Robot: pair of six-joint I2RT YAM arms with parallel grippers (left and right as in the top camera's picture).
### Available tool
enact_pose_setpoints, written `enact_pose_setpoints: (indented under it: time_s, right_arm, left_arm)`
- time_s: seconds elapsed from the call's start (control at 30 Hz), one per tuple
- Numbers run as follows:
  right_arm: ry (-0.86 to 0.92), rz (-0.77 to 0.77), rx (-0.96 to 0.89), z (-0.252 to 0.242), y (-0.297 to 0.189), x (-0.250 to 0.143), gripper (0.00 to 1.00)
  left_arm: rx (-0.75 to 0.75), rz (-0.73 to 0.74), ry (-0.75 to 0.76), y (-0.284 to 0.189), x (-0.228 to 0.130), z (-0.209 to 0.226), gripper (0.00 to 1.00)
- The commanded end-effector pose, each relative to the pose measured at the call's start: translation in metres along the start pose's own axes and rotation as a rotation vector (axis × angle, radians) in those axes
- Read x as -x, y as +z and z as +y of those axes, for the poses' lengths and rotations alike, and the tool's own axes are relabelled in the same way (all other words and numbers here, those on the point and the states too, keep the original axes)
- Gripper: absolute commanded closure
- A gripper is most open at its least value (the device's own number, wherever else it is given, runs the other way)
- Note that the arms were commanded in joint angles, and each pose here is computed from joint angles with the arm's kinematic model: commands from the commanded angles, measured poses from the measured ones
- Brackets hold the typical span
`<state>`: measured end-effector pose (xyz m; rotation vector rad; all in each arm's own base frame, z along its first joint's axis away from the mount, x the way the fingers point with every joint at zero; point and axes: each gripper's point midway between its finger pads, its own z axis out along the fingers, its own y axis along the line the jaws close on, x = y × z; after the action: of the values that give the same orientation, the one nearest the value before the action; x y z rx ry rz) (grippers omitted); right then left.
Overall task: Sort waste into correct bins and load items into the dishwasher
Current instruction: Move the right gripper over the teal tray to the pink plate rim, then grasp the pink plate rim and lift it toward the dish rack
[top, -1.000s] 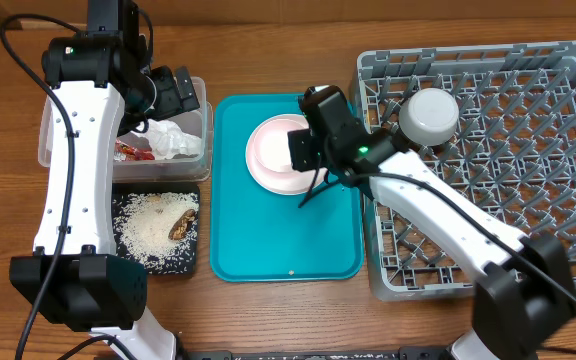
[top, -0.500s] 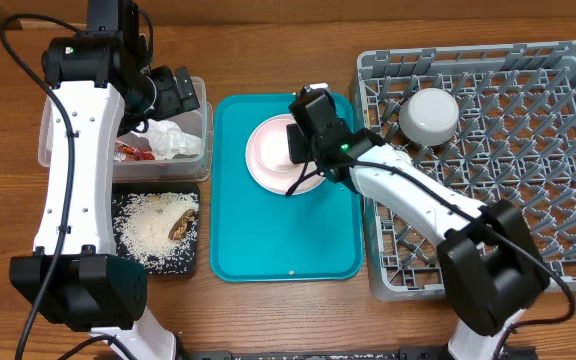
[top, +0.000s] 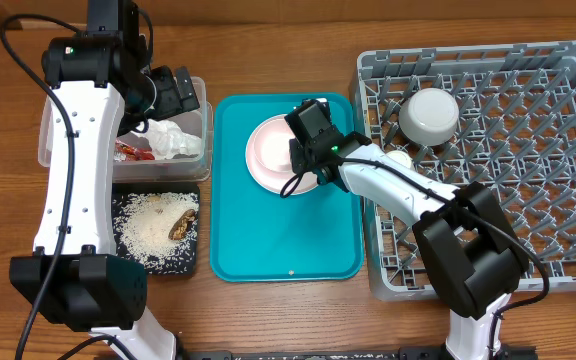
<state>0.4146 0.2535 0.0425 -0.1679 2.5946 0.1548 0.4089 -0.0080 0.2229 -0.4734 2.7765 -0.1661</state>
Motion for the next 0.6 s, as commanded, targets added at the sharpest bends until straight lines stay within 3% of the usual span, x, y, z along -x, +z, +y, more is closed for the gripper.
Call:
enact_pose_setpoints:
  time_s: [0.0, 0.2, 0.3, 0.57]
  right_arm:
    - [0.009, -0.013, -0.012, -0.003, -0.001, 0.004, 0.8]
    - [0.01, -0.013, -0.012, -0.003, -0.001, 0.004, 0.84]
    - [0.011, -0.019, -0.01, -0.003, -0.002, 0.006, 0.96]
    - [0.046, -0.153, 0.038, 0.003, -0.054, 0.059, 0.96]
  left_arm:
    - [0.01, -0.006, -0.011, -0.002, 0.0, 0.002, 0.0]
    - [0.01, -0.006, -0.011, -0.002, 0.0, 0.002, 0.0]
    - [0.01, -0.006, -0.011, -0.002, 0.0, 0.002, 0.0]
    - [0.01, -0.006, -0.011, -0.002, 0.0, 0.002, 0.0]
